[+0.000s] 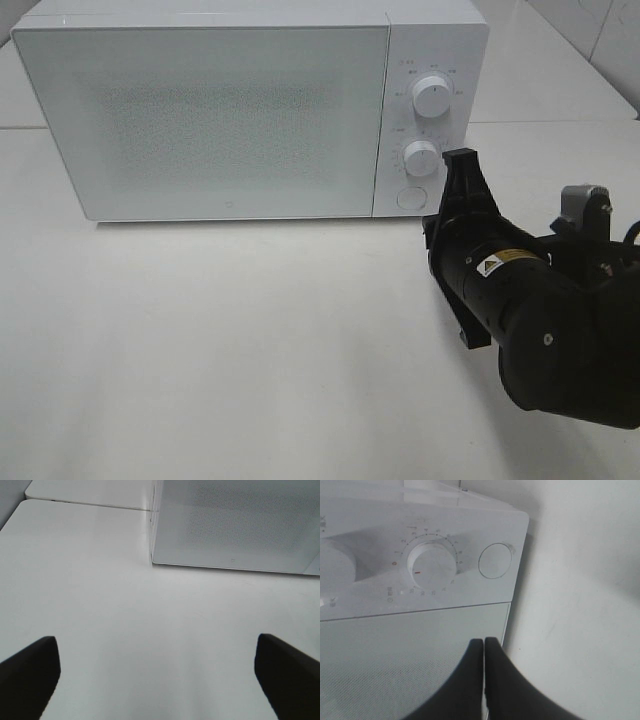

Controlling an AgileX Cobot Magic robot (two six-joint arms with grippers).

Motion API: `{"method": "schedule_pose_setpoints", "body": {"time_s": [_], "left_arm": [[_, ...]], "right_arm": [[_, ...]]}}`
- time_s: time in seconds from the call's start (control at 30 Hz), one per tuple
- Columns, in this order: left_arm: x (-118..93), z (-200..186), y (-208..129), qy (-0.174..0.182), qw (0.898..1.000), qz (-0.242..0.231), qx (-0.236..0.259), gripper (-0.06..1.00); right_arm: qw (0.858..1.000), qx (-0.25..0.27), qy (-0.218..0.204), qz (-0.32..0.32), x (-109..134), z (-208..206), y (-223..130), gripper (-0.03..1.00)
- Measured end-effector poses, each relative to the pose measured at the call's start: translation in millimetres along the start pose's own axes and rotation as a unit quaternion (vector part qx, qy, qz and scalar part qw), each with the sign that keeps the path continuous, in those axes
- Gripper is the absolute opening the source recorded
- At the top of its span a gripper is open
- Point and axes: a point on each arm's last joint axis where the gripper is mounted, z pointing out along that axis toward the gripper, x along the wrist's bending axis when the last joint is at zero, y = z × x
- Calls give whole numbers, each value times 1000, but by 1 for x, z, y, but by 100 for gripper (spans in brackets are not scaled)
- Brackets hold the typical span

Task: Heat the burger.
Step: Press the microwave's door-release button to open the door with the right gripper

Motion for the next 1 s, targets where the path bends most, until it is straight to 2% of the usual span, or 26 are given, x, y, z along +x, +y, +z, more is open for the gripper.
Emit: {"method": "schedule_pose_setpoints", "body": {"time_s": [0.27, 0.63, 1.0], "left_arm": [[0, 0, 0, 0, 1000, 0, 0, 98], [0, 0, 0, 0, 1000, 0, 0, 98], [0, 0, 0, 0, 1000, 0, 0, 98]], "right_arm": [[1000, -17, -8, 16, -3, 22, -9, 1], [999, -41, -2, 32, 6, 55, -1, 1], [998, -39, -15, 42, 1, 85, -2, 1]]}}
